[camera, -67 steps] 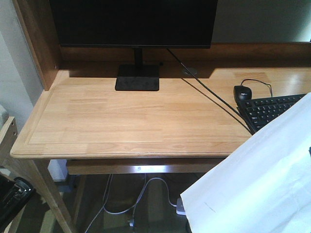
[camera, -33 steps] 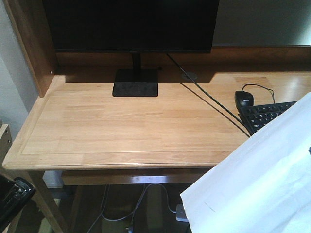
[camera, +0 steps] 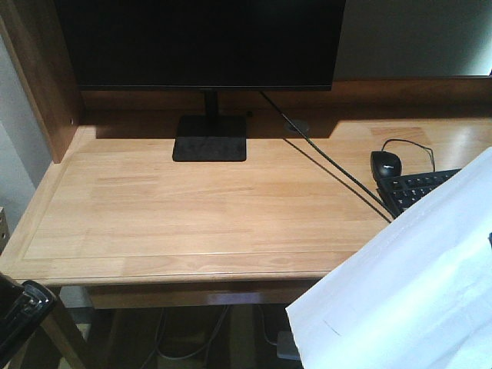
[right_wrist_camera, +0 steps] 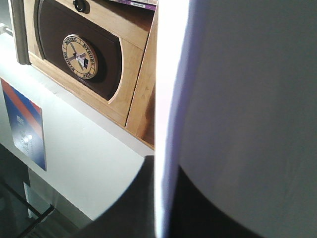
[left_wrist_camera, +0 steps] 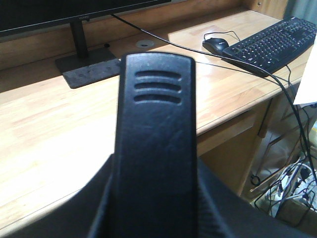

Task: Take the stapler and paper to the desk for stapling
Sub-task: 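Approach the desk edge, holding stapler and paper steady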

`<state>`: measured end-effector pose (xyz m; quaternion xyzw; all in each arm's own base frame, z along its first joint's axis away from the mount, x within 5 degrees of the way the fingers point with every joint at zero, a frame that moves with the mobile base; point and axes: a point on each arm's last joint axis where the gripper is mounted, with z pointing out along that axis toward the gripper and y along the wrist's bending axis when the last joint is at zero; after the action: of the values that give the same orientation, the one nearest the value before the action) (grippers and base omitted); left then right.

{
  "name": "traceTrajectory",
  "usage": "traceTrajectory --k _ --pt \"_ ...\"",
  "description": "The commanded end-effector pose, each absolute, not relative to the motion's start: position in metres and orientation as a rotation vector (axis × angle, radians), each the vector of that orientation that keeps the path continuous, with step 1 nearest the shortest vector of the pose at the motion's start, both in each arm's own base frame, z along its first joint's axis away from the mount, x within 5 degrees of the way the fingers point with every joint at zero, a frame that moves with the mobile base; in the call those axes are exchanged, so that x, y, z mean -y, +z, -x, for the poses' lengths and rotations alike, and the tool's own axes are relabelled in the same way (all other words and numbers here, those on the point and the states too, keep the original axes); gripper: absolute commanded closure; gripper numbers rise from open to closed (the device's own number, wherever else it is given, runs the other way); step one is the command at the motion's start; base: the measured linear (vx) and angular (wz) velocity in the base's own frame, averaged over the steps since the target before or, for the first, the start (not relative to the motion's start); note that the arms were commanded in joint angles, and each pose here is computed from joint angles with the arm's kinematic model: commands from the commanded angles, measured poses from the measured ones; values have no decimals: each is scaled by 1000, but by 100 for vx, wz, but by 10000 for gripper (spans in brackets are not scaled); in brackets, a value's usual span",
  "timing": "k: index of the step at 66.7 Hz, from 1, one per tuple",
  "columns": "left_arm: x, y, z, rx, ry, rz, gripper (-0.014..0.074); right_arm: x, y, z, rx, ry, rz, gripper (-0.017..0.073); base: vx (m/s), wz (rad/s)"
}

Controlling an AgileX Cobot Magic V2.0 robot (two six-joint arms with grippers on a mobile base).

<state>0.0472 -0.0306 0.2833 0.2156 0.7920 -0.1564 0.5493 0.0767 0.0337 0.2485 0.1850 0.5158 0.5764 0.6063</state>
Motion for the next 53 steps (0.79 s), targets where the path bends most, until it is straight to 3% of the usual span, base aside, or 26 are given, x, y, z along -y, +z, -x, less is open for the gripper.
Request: traceTrajectory --k 1,53 --pt "32 302 -50 -1750 -402 -470 601 -34 262 -75 -1119 1360 -373 564 6 -2" --pt "32 302 -50 -1750 -402 -470 601 -34 262 -75 -1119 1360 -373 564 5 -1"
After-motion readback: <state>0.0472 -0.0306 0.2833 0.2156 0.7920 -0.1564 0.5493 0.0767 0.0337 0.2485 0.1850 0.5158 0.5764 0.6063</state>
